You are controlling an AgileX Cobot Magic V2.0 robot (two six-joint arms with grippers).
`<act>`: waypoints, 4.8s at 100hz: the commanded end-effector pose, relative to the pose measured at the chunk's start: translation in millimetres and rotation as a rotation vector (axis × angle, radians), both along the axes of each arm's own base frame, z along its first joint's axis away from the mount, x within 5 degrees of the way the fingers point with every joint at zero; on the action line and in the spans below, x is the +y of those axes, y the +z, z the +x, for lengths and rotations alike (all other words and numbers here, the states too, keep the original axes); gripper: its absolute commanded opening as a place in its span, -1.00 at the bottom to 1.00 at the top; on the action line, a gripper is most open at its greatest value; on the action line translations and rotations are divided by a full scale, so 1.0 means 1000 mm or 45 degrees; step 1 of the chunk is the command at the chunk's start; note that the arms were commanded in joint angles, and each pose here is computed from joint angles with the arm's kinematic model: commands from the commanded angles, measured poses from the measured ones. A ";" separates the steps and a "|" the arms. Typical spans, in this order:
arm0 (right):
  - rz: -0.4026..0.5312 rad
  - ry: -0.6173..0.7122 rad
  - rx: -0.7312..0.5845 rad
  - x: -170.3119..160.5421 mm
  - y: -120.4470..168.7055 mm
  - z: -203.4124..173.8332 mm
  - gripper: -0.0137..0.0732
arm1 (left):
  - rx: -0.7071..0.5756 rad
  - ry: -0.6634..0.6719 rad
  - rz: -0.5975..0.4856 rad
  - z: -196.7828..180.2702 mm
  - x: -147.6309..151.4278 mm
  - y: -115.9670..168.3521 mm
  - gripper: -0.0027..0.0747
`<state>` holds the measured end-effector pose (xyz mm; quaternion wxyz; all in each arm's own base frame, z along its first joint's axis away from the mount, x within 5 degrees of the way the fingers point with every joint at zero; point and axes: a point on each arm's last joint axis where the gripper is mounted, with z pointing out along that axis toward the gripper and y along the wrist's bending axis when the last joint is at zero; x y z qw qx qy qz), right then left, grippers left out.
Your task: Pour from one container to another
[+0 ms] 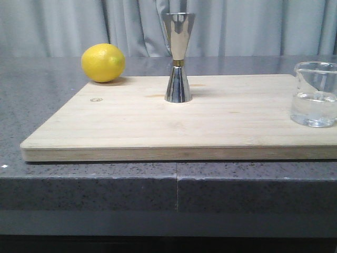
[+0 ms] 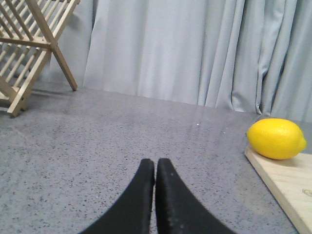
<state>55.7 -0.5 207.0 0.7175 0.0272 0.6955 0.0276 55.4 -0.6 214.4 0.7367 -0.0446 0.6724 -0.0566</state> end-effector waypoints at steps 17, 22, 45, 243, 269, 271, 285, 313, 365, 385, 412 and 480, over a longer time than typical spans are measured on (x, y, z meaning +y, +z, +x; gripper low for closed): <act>0.001 0.002 -0.170 0.000 0.065 -0.005 -0.84 | -0.080 -0.063 -0.145 -0.002 -0.002 0.062 -0.99; 0.002 0.000 -0.149 0.000 0.074 -0.002 -0.84 | -0.071 -0.090 -0.150 0.000 -0.003 0.076 -0.99; 0.002 -0.008 -0.067 0.000 0.112 0.020 -0.84 | 0.205 -0.275 -0.166 0.028 -0.019 0.113 -0.99; 0.016 0.135 0.366 0.015 0.075 0.067 0.71 | 0.148 -1.260 0.119 0.195 -0.222 0.035 0.53; 0.016 0.140 0.366 0.015 0.075 0.067 0.71 | 0.167 -1.315 0.079 0.215 -0.231 0.030 0.53; 0.016 0.140 0.366 0.015 0.075 0.067 0.71 | 0.169 -1.316 0.078 0.217 -0.232 0.029 0.53; 0.016 0.140 0.366 0.015 0.075 0.067 0.71 | 0.176 -1.330 0.087 0.224 -0.239 0.024 0.53; 0.015 0.142 0.366 0.016 0.075 0.067 0.70 | 0.192 -1.362 0.091 0.234 -0.248 0.017 0.43; 0.015 0.142 0.366 0.016 0.075 0.067 0.69 | 0.193 -1.368 0.097 0.234 -0.248 0.016 0.02; 0.015 0.142 0.366 0.016 0.075 0.067 0.69 | 0.193 -1.368 0.097 0.234 -0.248 0.016 0.01; 0.015 0.142 0.366 0.016 0.075 0.067 0.69 | 0.193 -1.368 0.097 0.234 -0.248 0.016 -0.06; -0.035 0.166 0.396 0.017 0.062 0.066 0.69 | 0.133 -1.388 0.079 0.231 -0.247 0.027 -0.78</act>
